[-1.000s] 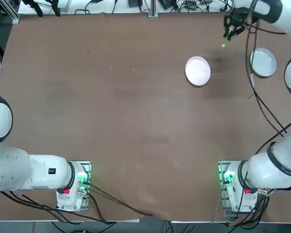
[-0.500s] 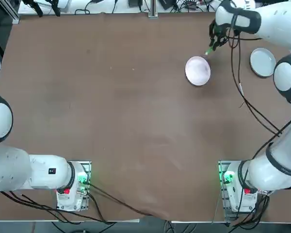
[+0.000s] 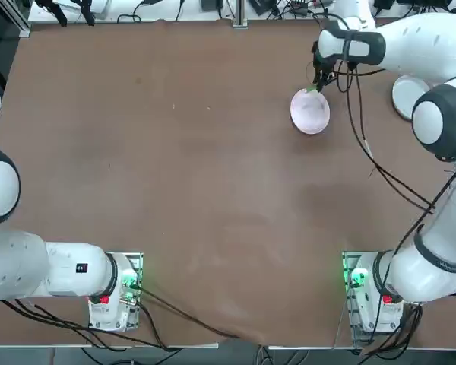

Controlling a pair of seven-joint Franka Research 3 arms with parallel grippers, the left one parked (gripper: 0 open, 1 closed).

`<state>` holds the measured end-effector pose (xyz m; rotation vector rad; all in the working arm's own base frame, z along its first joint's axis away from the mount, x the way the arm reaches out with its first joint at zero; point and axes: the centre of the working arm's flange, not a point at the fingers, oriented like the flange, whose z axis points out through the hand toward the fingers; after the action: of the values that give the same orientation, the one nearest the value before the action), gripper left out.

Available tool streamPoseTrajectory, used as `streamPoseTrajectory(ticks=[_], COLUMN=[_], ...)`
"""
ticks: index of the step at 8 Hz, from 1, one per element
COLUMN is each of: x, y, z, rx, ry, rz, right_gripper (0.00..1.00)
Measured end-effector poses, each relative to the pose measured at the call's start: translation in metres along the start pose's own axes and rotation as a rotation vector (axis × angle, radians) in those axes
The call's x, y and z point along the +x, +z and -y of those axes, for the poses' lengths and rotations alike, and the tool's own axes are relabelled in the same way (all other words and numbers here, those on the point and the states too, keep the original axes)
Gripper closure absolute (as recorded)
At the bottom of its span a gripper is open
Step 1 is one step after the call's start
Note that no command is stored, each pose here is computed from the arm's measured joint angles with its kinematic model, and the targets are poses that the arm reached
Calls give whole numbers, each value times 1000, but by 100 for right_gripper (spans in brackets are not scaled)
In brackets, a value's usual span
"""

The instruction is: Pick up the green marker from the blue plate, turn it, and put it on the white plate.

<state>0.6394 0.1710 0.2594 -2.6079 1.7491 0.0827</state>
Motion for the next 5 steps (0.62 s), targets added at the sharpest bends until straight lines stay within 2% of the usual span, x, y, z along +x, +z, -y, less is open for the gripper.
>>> streamPoseTrajectory(ticks=[5], x=[-24], y=[30], z=[-1], rx=[-48], ry=[247], rz=[-1], right_gripper=[84])
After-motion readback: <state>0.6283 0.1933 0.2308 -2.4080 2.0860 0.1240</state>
